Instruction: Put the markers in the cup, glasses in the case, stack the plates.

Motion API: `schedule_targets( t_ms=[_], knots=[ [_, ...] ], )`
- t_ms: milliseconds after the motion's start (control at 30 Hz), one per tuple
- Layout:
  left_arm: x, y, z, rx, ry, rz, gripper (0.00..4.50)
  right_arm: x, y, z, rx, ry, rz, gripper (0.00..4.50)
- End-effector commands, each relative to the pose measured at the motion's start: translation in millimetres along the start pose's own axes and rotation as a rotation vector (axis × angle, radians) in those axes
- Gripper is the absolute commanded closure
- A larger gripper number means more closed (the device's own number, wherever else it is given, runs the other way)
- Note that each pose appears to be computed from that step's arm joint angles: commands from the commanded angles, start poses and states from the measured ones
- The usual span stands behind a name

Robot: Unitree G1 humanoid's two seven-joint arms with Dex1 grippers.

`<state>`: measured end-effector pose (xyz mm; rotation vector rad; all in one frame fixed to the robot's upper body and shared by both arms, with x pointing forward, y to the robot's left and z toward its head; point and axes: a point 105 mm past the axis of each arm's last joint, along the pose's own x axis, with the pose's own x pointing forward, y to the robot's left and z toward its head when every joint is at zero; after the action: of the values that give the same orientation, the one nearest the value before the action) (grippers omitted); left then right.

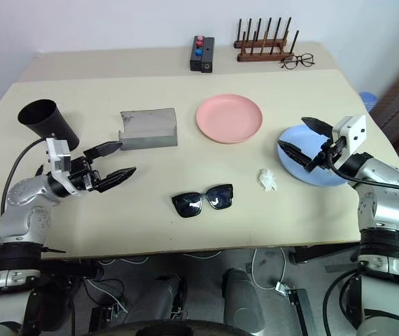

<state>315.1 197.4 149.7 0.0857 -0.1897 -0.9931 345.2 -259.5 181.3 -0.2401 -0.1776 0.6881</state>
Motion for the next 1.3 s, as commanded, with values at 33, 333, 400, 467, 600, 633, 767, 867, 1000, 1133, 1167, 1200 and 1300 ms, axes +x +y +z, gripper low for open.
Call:
schedule_targets(
  t_ms=[33,333,400,467,600,633,767,867,1000,1133,1167,1200,1300],
  knots=[
    [0.6,1.7,6.1,0.046,-0.019,0.016,0.00,3.1,-0.6,9.7,-0.038,-0.040,0.007,0.02],
    [5.2,5.1,4.8,-0.002,-0.020,-0.025,0.00,-0.9,11.6,24.4,-0.071,-0.063,0.023,0.02],
    [2.7,6.1,8.0,0.001,-0.027,-0.017,0.00,4.8,18.4,29.8,-0.072,-0.082,0.062,0.02],
    [-2.5,10.9,8.6,-0.020,-0.019,0.015,0.00,13.4,30.4,35.4,-0.058,-0.111,0.121,0.02],
    [-12.9,18.3,11.8,-0.099,0.007,0.076,0.00,37.8,55.2,50.1,-0.038,-0.177,0.203,0.02],
    [-15.5,19.9,12.7,-0.120,0.020,0.097,0.00,44.5,61.1,54.6,-0.016,-0.197,0.217,0.02],
    [-35.4,23.7,18.4,-0.064,0.103,0.194,0.00,67.7,76.9,59.6,0.119,-0.171,0.254,0.02],
    [-56.4,31.0,31.5,-0.039,0.112,0.272,0.00,82.5,93.2,70.7,0.107,-0.201,0.276,0.02],
    [-86.7,34.7,41.2,-0.053,0.171,0.387,0.00,95.0,118.1,79.9,0.089,-0.237,0.353,0.02],
    [-106.3,44.1,44.6,-0.036,0.222,0.531,0.00,102.7,122.0,76.7,0.028,-0.236,0.323,0.02],
    [-111.8,44.2,41.0,-0.050,0.260,0.569,0.00,102.6,122.0,75.0,0.036,-0.217,0.332,0.02],
    [-115.3,41.9,39.1,-0.081,0.284,0.577,0.00,102.5,122.2,73.2,0.040,-0.184,0.341,0.02],
    [-127.8,43.9,36.3,-0.135,0.341,0.629,0.00,104.3,122.3,70.8,0.031,-0.106,0.345,0.02]
  ],
)
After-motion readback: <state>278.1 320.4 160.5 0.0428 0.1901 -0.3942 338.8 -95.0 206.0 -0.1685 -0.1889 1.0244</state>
